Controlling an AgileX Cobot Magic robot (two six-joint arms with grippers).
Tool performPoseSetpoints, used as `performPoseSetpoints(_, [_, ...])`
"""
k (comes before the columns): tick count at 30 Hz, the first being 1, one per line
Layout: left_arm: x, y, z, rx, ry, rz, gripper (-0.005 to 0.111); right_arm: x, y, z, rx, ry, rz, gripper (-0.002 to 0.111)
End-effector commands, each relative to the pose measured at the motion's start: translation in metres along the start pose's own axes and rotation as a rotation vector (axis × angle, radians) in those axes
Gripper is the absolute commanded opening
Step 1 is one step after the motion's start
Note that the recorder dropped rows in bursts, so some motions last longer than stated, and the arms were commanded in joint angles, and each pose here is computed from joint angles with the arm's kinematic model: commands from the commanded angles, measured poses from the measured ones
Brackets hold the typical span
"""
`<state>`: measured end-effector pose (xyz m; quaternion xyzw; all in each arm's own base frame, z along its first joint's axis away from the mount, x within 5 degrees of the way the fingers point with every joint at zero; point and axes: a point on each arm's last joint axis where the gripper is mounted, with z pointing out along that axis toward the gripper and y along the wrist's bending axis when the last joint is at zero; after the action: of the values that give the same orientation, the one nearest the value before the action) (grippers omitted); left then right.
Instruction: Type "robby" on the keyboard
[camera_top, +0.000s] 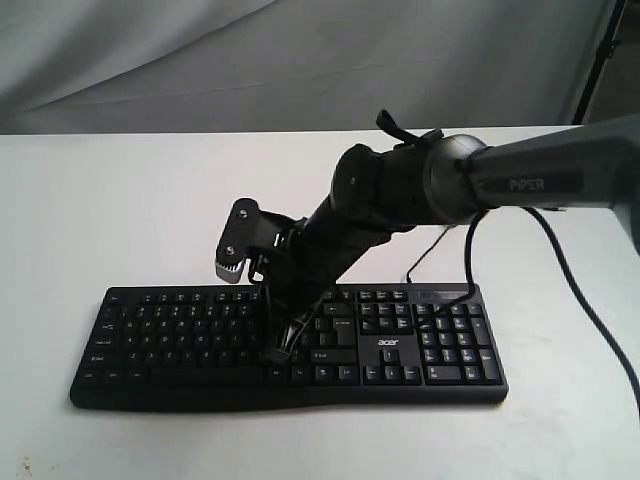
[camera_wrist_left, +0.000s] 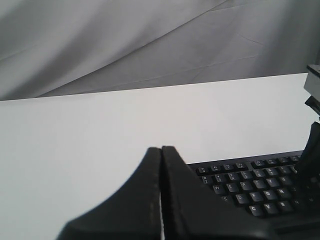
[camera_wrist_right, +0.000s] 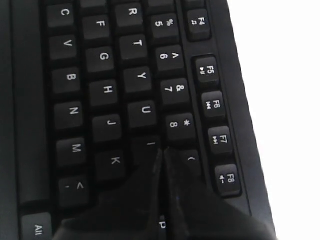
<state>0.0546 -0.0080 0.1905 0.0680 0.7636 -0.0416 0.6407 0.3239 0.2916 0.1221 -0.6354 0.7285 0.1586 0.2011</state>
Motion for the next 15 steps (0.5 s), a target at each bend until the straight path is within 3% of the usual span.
performPoseSetpoints(1, [0.001, 0.000, 0.000, 0.005, -0.005, 0.003, 0.000, 0.000, 0.000, -0.001, 0.010, 0.000, -0.005, 0.000])
performPoseSetpoints(10, [0.001, 0.000, 0.000, 0.005, -0.005, 0.003, 0.000, -0.018, 0.001, -0.034, 0.058, -0.061, -0.035, 0.000])
performPoseSetpoints(15, [0.001, 0.000, 0.000, 0.005, -0.005, 0.003, 0.000, -0.024, 0.011, -0.029, 0.025, -0.072, -0.033, 0.000])
